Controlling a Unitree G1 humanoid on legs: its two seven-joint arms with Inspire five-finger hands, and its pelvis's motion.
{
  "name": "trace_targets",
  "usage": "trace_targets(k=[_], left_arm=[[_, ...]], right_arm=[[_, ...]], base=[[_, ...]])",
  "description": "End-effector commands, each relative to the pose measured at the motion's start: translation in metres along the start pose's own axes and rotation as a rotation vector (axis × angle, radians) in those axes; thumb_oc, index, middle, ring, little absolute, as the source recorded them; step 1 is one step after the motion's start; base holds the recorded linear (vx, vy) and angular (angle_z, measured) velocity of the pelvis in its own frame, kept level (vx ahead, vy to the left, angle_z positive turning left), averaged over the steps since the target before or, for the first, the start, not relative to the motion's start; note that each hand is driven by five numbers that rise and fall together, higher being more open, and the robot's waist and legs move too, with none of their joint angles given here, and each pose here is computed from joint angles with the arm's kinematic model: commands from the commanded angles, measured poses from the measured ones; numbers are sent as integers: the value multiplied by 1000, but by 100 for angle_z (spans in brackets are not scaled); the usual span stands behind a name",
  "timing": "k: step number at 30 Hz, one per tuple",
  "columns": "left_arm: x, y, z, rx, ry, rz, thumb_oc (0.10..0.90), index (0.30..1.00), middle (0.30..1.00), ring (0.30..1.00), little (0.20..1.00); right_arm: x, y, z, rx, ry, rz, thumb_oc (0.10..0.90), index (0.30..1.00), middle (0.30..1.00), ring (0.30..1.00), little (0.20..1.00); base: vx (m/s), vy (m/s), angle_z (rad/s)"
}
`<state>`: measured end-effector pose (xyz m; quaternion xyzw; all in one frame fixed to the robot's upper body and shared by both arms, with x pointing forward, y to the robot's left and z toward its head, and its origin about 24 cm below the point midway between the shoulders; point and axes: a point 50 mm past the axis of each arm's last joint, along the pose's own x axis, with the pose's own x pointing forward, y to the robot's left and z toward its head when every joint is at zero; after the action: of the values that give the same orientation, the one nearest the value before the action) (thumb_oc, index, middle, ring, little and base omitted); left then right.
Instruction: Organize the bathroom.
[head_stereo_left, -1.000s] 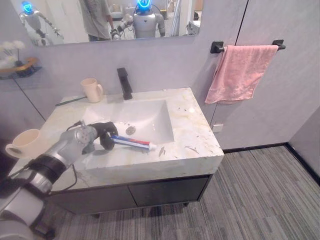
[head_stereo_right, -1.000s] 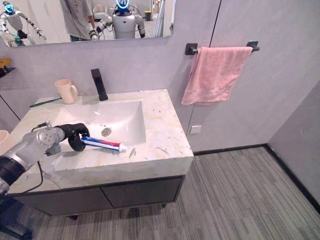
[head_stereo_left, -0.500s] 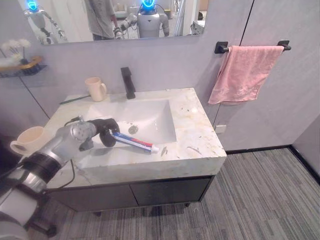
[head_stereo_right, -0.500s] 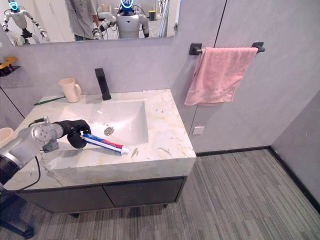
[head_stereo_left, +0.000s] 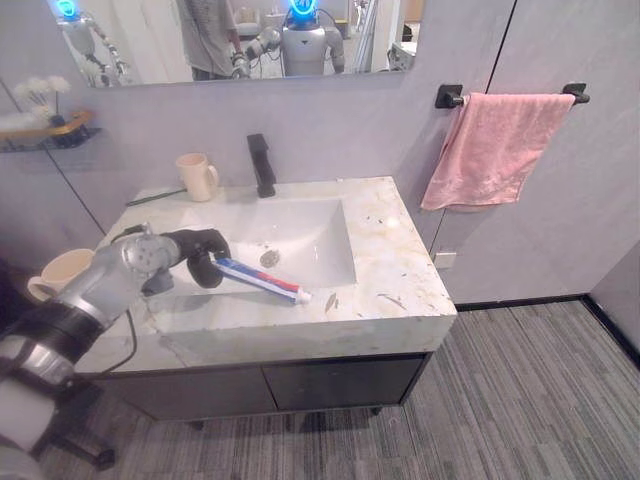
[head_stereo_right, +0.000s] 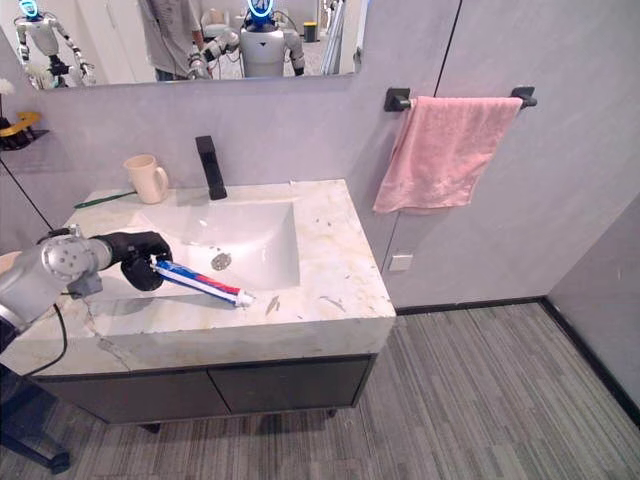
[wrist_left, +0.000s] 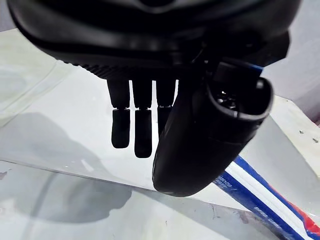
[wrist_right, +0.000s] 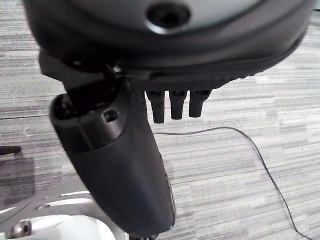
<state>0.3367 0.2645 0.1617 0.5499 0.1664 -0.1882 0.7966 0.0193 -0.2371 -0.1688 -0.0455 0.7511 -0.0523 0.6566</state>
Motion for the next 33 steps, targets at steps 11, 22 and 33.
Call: trace_targets(k=[11, 22, 33], left_arm=[[-62, 103, 37, -12, -154, 359, 400, 300, 300, 300, 300], [-63, 105, 36, 2, -159, 353, 400, 300, 300, 300, 300], [-67, 107, 35, 9, -154, 349, 400, 300, 300, 300, 300]], right_arm=[[1, -11, -13, 14, 68, -36, 800, 900, 900, 900, 900], [0, -11, -6, 41, 44, -39, 800, 900, 900, 900, 900], [0, -15, -9, 56, 49, -44, 800, 900, 900, 900, 900]], base=[[0, 0, 0], [0, 0, 0], [0, 0, 0]])
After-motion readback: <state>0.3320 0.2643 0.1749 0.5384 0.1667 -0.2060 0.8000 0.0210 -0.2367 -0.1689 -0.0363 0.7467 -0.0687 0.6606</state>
